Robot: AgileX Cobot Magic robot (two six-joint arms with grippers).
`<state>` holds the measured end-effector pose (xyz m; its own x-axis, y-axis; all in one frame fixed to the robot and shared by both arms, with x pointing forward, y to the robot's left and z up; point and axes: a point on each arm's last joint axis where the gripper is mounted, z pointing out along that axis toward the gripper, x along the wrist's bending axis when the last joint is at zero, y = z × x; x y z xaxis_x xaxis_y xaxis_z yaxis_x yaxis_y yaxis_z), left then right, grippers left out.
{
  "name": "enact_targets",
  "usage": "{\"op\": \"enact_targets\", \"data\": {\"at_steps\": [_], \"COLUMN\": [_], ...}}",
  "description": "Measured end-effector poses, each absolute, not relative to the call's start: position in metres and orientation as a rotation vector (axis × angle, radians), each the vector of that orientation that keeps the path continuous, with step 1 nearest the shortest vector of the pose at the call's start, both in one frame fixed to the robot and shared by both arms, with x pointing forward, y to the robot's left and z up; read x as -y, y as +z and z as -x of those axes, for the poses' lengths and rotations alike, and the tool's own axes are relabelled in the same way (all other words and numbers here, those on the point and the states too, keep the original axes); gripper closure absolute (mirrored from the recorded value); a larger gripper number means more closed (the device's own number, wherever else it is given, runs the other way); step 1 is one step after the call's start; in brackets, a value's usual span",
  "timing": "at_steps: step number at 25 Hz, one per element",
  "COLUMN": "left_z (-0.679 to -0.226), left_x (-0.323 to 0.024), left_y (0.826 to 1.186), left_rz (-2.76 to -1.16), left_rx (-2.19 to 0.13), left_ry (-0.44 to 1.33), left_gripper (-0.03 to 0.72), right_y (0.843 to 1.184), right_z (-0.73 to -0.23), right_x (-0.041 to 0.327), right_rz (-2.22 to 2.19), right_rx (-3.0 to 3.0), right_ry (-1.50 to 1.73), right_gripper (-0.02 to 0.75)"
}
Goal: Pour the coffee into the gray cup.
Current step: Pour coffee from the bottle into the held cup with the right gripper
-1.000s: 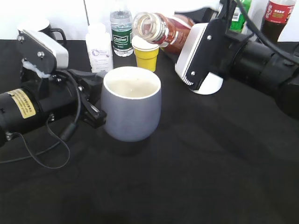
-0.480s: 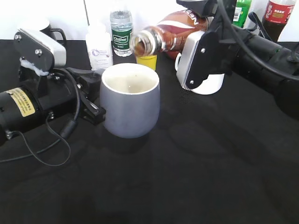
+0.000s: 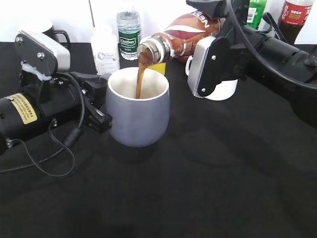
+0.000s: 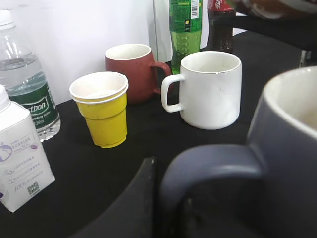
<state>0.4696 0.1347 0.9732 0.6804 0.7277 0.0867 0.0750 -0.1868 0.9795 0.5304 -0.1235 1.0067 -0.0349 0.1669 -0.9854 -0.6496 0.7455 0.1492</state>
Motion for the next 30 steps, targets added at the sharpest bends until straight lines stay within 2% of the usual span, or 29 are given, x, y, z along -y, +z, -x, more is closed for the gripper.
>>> {"op": "enact_targets", "data": {"at_steps": [30], "left_z": [-0.4696], "left_x": [-0.1347], "left_y": [0.9732], "left_rz": [-1.678], "left_rx": [-0.657], "left_ry": [0.669], "left_gripper": [0.637], "right_y": [1.0074], "right_z": [-0.5304], "right_x": [0.1236], "right_rz": [0.445], "right_rx": [-1.449], "right_ry": [0.654], "right_gripper": [0.204]}}
